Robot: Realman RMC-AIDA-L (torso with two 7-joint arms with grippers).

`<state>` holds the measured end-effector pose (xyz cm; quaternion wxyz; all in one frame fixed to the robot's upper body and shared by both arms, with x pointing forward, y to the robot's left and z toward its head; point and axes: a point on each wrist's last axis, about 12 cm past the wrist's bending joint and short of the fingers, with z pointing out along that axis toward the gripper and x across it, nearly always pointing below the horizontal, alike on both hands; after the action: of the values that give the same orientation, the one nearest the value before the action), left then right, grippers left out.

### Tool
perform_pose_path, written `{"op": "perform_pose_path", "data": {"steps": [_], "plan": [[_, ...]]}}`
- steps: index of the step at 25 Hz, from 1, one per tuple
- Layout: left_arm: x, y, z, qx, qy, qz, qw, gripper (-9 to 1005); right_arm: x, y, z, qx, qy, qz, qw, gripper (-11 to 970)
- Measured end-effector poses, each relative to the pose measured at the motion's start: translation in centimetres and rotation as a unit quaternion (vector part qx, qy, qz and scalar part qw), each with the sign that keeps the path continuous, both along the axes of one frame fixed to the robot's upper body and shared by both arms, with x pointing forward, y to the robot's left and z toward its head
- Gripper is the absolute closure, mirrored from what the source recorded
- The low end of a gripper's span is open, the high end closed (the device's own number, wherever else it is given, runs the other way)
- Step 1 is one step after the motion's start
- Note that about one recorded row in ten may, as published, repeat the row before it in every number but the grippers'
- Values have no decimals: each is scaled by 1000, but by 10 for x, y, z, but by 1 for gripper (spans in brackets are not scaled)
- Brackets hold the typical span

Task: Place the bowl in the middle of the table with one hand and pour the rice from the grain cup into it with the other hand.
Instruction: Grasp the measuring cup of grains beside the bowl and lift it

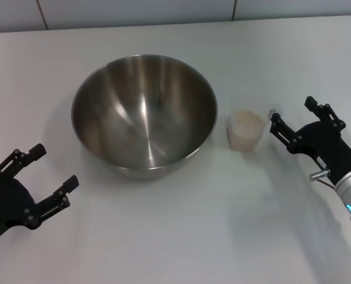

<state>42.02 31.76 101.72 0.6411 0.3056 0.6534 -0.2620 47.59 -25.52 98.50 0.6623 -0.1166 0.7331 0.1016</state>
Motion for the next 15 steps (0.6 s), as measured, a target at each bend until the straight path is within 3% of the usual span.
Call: {"op": "perform_pose_path", "data": {"steps": [15], "plan": [[3,-1,1,-3,-4,2,1000,149,13,1,3,-6,2,-2,1000,140]]}}
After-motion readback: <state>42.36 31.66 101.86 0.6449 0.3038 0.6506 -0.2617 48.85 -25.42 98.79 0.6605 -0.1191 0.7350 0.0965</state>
